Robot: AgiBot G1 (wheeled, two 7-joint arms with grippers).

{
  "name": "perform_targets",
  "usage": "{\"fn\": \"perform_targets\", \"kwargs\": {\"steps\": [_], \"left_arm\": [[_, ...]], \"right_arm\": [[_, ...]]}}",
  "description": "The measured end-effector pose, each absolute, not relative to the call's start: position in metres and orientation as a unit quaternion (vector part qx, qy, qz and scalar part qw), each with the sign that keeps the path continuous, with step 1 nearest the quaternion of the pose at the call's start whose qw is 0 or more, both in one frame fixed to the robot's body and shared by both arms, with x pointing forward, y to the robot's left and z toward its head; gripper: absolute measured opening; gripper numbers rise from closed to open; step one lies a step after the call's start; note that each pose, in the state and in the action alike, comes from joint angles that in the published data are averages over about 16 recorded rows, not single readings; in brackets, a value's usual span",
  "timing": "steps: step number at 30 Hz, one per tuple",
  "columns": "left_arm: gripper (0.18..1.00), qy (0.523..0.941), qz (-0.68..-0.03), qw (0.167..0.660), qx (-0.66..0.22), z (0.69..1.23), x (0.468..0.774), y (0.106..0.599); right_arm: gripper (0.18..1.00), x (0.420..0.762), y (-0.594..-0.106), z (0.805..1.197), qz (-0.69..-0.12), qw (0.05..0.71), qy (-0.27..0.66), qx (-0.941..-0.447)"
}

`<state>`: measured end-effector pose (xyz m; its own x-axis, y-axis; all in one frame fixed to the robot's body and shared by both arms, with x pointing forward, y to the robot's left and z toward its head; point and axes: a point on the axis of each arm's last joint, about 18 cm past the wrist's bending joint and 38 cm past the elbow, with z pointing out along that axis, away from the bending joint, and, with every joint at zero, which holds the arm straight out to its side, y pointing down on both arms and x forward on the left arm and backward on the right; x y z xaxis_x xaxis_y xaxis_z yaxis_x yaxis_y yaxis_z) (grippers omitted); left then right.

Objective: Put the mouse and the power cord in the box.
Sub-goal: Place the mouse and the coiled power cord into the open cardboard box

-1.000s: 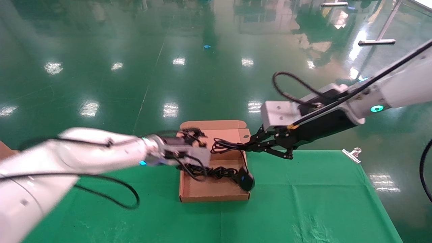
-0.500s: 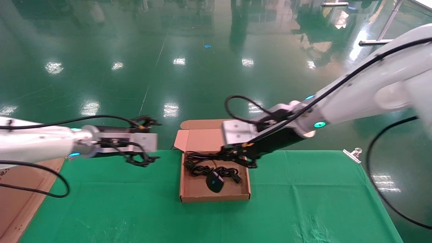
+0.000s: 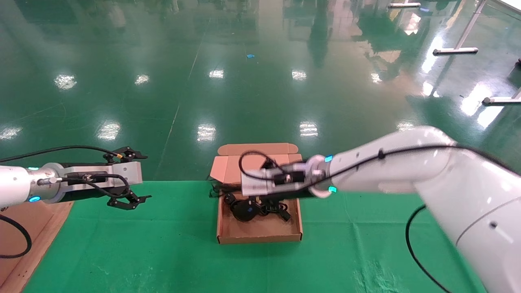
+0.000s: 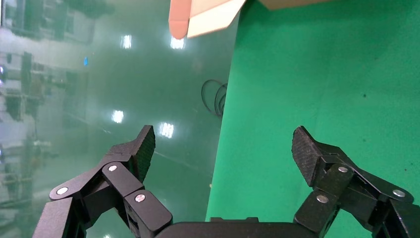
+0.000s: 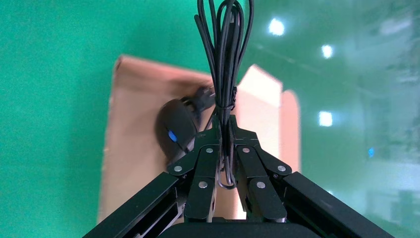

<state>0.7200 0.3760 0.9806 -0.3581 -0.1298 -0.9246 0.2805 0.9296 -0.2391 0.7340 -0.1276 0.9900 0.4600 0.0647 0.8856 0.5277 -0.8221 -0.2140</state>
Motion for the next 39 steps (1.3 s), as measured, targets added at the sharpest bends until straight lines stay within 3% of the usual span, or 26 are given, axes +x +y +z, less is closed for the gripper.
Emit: {"fn": "perform_targets", "kwargs": {"steps": [9,22,28,39], "left_arm": [[1.001,0.803,-0.189,0.564,0.031,0.98,0.719,0.386],[1.001,0.803,-0.191,0.564,0.03,0.98,0.719,0.386],[1.001,0.802,-0.193,0.564,0.031,0.98,0.719,0.385],[1.001,0.795,-0.266,0.544,0.024,0.973,0.708,0.367]], "right_arm": [[0.201,0.748,-0.135,0.953,-0.492,0.21,-0.159,-0.829],[0.232,0.751,-0.138,0.949,-0.498,0.203,-0.156,-0.828],[0.286,0.749,-0.139,0.949,-0.493,0.213,-0.151,-0.83],[0.486,0.73,-0.153,0.938,-0.453,0.303,-0.112,-0.831]]}}
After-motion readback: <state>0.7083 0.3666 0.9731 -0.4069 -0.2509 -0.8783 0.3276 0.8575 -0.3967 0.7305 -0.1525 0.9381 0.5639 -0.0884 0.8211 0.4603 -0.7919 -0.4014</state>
